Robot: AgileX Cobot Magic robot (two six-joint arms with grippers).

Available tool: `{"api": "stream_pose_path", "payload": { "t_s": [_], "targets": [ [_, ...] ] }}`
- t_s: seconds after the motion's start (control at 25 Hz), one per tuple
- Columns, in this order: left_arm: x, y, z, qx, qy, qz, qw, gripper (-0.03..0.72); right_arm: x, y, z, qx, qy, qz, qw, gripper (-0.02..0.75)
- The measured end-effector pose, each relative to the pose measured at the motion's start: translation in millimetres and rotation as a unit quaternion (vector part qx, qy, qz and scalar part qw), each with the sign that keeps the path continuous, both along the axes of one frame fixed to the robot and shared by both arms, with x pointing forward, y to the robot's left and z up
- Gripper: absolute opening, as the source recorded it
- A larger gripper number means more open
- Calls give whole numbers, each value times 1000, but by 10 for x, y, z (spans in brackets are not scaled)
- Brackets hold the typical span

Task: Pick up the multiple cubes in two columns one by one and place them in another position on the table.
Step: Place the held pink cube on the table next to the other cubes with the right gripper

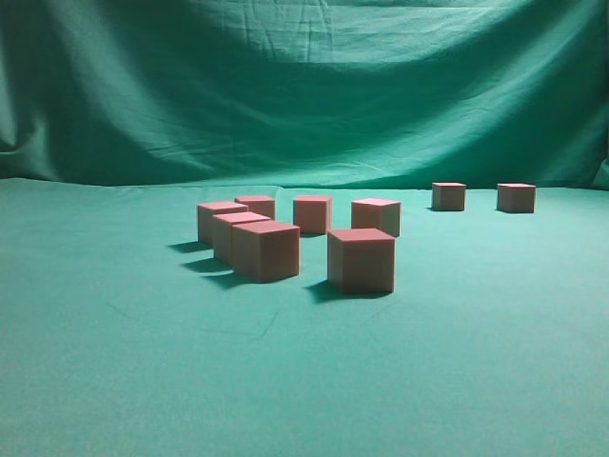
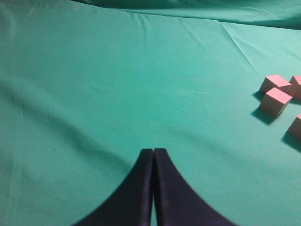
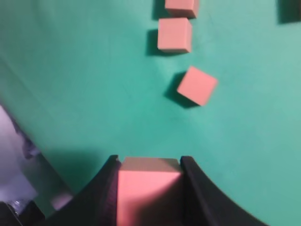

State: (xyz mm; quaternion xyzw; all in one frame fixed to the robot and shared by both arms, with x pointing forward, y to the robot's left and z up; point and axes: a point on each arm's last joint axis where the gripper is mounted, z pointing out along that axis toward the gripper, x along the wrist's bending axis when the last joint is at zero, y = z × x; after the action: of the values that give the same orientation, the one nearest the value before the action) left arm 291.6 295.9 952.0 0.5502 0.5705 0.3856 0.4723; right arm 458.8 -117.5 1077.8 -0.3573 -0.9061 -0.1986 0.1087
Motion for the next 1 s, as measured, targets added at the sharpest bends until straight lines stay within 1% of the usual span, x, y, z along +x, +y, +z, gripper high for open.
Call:
{"api": "stream_pose_path", "payload": {
  "t_s": [0.08, 0.12, 0.28, 0.32, 0.4, 0.44, 0.52, 0.6, 0.64, 0.76, 0.92, 1.0],
  "targets": [
    [0, 0, 0, 0, 0, 0, 1000, 0, 59, 83, -84, 20, 13, 3, 1000, 260],
    [0, 0, 0, 0, 0, 0, 1000, 0, 76, 127, -135, 25, 16, 19, 999, 260],
    [0, 0, 0, 0, 0, 0, 1000, 0, 4, 313, -267, 18, 23, 78, 996, 260],
    [0, 0, 0, 0, 0, 0, 1000, 0, -50, 362, -275, 11, 21, 91, 996, 260],
    [0, 0, 0, 0, 0, 0, 1000, 0, -159, 452, -304, -23, 10, 104, 994, 260],
    [0, 0, 0, 0, 0, 0, 1000, 0, -201, 485, -319, -43, 3, 100, 994, 260],
    [0, 0, 0, 0, 0, 0, 1000, 0, -286, 557, -353, -92, -32, 100, 990, 260],
    [0, 0, 0, 0, 0, 0, 1000, 0, -362, 642, -363, -112, -63, 96, 987, 260],
    [0, 0, 0, 0, 0, 0, 1000, 0, -395, 685, -373, -114, -77, 91, 986, 260],
    [0, 0, 0, 0, 0, 0, 1000, 0, -429, 753, -449, -98, -93, 61, 989, 260],
    [0, 0, 0, 0, 0, 0, 1000, 0, -439, 711, -673, -94, -104, 48, 989, 260],
    [0, 0, 0, 0, 0, 0, 1000, 0, -443, 699, -760, -85, -113, 45, 989, 260]
  ]
}}
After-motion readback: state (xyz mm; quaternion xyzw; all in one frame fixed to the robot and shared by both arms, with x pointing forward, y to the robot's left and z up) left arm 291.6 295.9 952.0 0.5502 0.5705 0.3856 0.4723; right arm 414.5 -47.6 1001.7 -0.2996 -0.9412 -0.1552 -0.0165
